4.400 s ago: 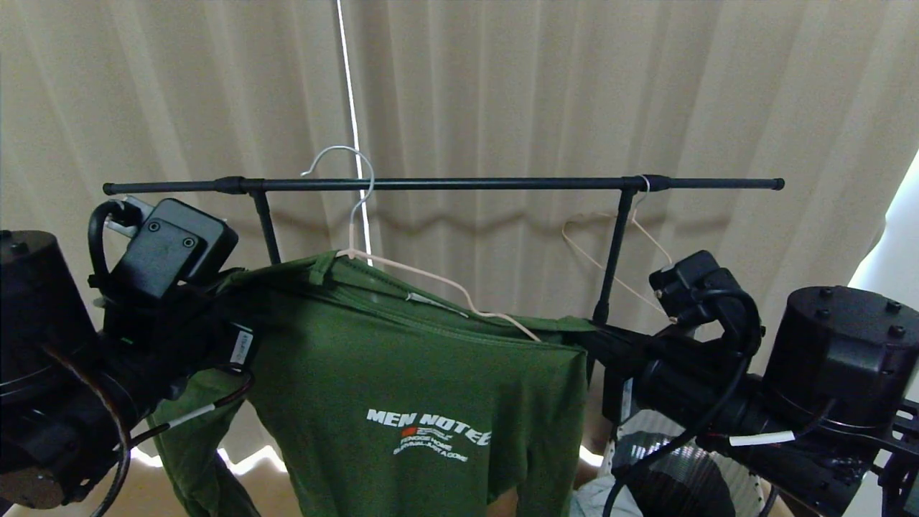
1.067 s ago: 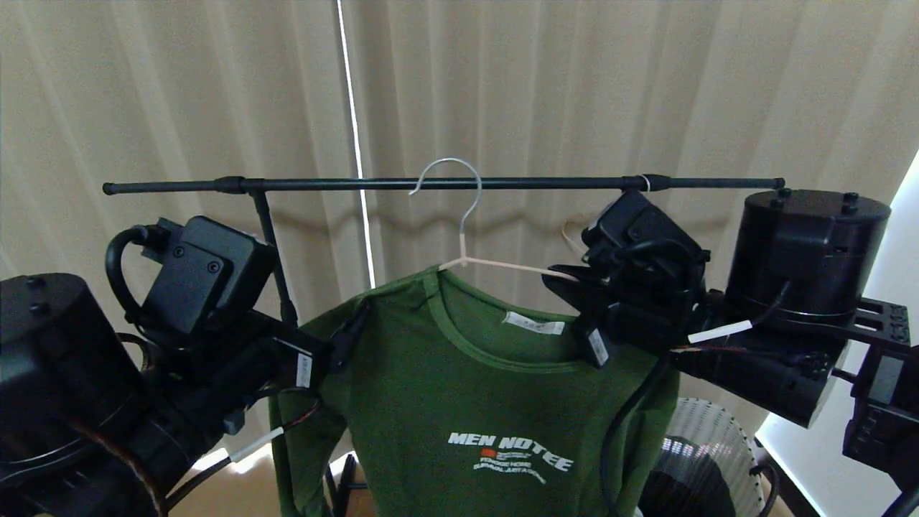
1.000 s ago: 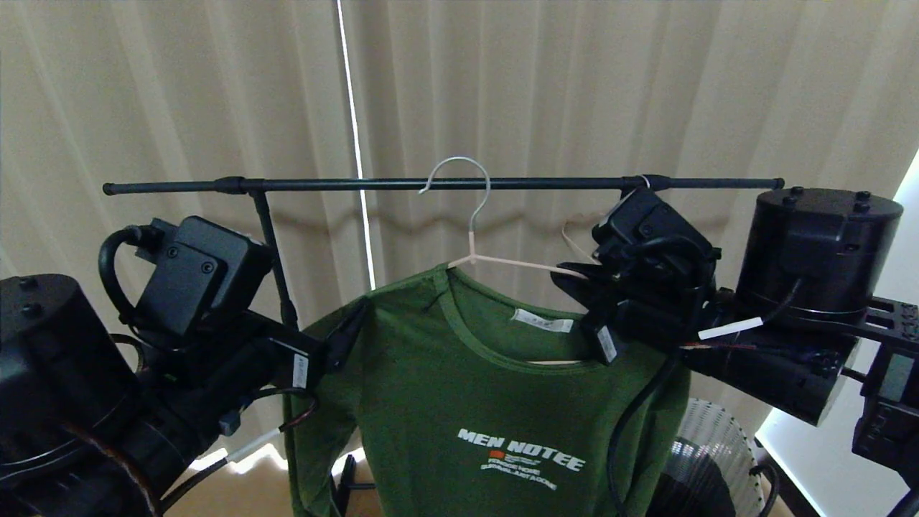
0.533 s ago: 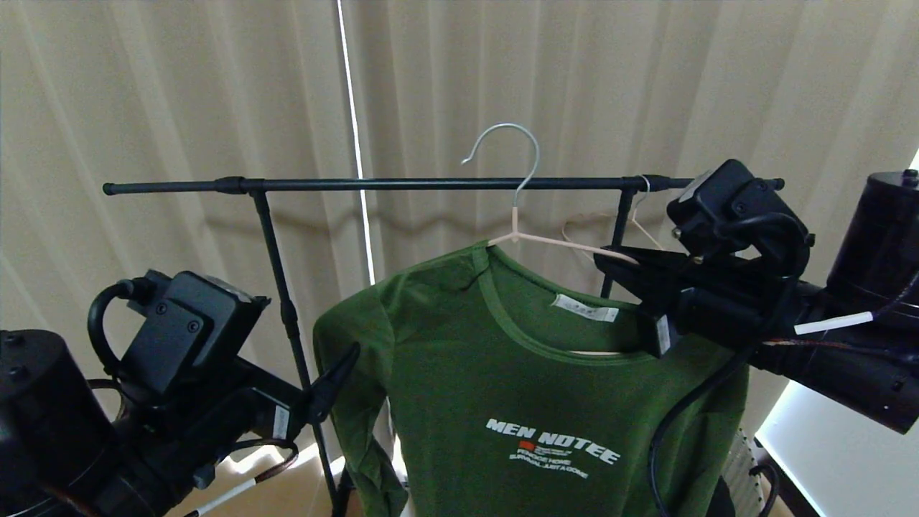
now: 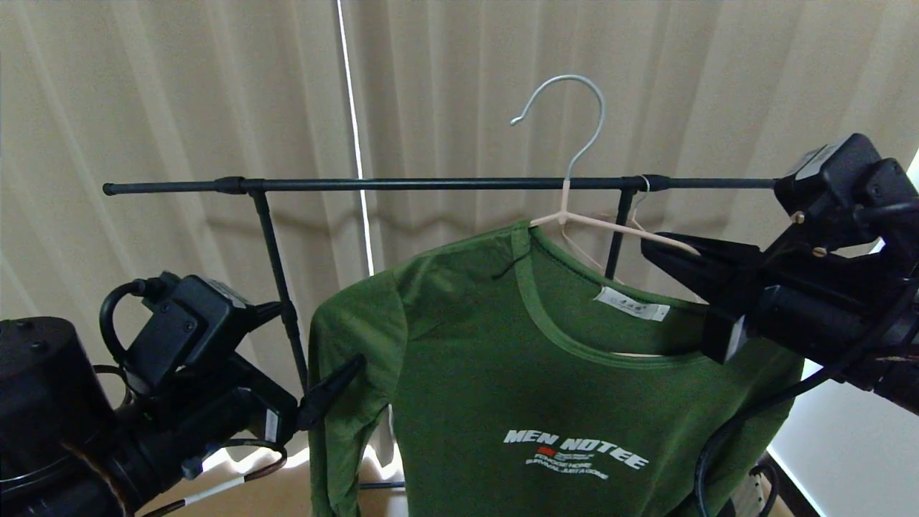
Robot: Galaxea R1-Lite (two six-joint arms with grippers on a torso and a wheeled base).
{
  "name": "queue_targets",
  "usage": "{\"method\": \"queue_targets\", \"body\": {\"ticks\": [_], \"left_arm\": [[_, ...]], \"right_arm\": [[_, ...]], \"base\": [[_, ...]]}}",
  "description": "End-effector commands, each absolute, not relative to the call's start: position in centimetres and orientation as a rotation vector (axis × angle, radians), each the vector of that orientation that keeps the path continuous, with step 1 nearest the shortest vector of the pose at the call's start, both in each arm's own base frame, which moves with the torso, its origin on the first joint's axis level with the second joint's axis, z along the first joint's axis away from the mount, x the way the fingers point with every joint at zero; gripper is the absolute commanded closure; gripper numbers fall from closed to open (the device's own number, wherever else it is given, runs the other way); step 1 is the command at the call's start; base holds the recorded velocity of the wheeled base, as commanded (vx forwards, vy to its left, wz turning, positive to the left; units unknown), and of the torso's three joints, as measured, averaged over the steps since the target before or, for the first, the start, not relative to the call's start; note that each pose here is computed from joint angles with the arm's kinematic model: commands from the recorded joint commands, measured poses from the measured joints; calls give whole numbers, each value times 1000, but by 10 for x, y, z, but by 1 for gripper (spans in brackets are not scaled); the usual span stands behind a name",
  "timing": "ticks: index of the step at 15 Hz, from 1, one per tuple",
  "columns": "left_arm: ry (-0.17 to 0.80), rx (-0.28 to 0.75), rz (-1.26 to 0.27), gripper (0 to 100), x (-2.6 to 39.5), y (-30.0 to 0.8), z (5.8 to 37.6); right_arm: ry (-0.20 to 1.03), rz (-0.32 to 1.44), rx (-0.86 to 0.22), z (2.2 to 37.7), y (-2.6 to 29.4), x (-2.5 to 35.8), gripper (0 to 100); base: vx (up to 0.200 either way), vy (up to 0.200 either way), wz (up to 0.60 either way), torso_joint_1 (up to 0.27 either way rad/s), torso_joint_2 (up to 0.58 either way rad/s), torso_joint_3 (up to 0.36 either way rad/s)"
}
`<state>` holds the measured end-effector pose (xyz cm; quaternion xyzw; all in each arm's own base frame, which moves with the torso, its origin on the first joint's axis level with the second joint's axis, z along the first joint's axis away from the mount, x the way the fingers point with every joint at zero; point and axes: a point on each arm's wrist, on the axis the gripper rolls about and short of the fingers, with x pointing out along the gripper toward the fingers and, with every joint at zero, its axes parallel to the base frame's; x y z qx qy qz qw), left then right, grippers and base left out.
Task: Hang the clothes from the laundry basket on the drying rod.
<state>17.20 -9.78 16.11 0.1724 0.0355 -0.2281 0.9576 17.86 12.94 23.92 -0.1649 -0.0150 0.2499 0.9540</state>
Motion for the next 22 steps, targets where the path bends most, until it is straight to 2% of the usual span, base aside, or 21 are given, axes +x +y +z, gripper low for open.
{"method": "queue_targets", "body": {"ticks": [1, 6, 7, 11, 15, 18, 19, 22], "left_arm": [[110, 349, -445, 0, 175, -92, 153], [123, 342, -453, 0, 179, -94, 151], [124, 343, -455, 100, 179, -95, 151], [130, 343, -440, 100, 184, -94, 150], [164, 342, -292, 100, 188, -63, 142], [116, 334, -295, 100, 186, -64, 143], [107, 331, -301, 0, 186, -66, 145], [104, 323, -306, 0, 185, -67, 145]], "right_arm": [[-49, 504, -325, 243, 126, 174, 100], [-80, 527, -313, 249, 122, 167, 100], [-84, 534, -312, 250, 121, 167, 100], [-77, 532, -316, 248, 121, 167, 100], [-57, 464, -321, 246, 110, 177, 100], [-54, 464, -322, 246, 111, 178, 100], [-51, 465, -323, 245, 112, 178, 100], [-39, 459, -329, 243, 112, 180, 100]], "base": [[0, 0, 0, 0, 0, 0], [0, 0, 0, 0, 0, 0], [0, 0, 0, 0, 0, 0], [0, 0, 0, 0, 0, 0], [0, 0, 0, 0, 0, 0], [0, 0, 0, 0, 0, 0], [0, 0, 0, 0, 0, 0], [0, 0, 0, 0, 0, 0]]}}
